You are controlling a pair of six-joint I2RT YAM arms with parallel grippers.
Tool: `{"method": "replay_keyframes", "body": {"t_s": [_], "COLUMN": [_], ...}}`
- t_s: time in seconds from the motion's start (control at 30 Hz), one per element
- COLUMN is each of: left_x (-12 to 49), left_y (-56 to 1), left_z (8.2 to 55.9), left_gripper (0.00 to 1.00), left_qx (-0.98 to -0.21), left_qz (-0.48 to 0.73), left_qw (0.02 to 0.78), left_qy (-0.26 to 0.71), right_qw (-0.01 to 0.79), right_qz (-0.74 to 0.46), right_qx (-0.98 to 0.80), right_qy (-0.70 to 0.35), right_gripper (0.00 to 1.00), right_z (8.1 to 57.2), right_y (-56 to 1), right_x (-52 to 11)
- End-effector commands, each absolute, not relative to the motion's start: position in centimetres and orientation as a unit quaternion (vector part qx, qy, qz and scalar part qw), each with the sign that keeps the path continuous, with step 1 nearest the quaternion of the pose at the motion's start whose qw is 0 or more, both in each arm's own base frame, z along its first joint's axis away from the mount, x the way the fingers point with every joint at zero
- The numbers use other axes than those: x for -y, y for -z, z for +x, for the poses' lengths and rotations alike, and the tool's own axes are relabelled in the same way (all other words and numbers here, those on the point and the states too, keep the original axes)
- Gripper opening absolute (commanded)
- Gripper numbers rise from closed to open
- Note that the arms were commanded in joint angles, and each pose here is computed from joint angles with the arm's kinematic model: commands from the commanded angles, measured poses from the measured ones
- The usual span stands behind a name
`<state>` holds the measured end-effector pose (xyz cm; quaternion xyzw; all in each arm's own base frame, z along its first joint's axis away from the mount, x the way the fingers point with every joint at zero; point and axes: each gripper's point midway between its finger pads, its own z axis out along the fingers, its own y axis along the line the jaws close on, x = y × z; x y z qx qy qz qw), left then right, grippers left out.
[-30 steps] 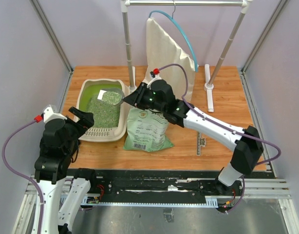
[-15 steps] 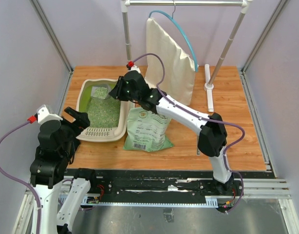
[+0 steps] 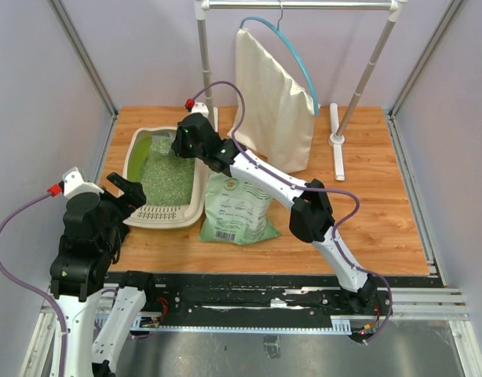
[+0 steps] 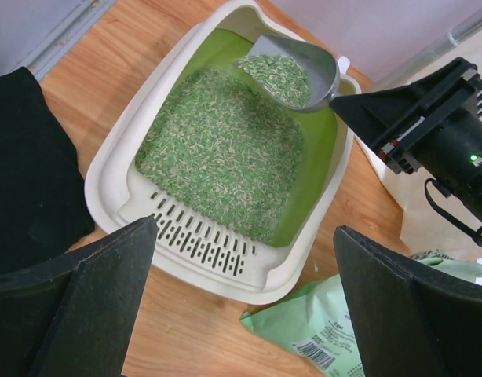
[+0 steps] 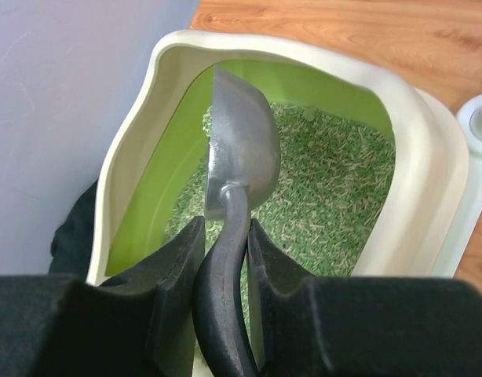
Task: Fill the litter box with clean litter
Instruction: Pour the cat litter into the litter box.
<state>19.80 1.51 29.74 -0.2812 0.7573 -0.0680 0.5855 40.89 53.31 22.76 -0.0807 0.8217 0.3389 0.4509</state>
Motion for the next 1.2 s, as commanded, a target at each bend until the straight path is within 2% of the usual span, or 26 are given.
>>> {"method": "replay_keyframes", "body": {"t_s": [0.0,0.27,0.73,0.87,1.17], "left_x": [-1.8,-1.4,-0.8,-0.7,-0.7], "left_y": [-30.2,-30.0,-30.6,-30.9,-31.9], "left_z": [20.3,20.7,20.7,20.4,19.7], "left_gripper": [1.00,1.00,1.00,1.00,1.00], "left_qx": [-0.750,-0.750,-0.747,-0.746,-0.734], "left_qz": [-0.277,-0.273,-0.269,-0.269,-0.273], "left_qw": [0.598,0.598,0.601,0.602,0.612], "left_qy": [0.062,0.073,0.092,0.096,0.106], "right_qw": [0.510,0.537,0.585,0.565,0.468], "right_qz": [-0.096,-0.088,-0.159,-0.163,-0.187], "right_qx": [-0.789,-0.777,-0.760,-0.764,-0.784], "right_qy": [-0.330,-0.317,-0.235,-0.265,-0.364], "right_gripper": [0.01,0.01,0.01,0.01,0.01], "right_z": [41.8,44.1,42.5,41.3,35.9], "right_y": [-25.9,-25.7,-26.7,-26.9,-26.1], "right_x": [-54.4,-54.4,-54.1,-54.6,-57.1]}}
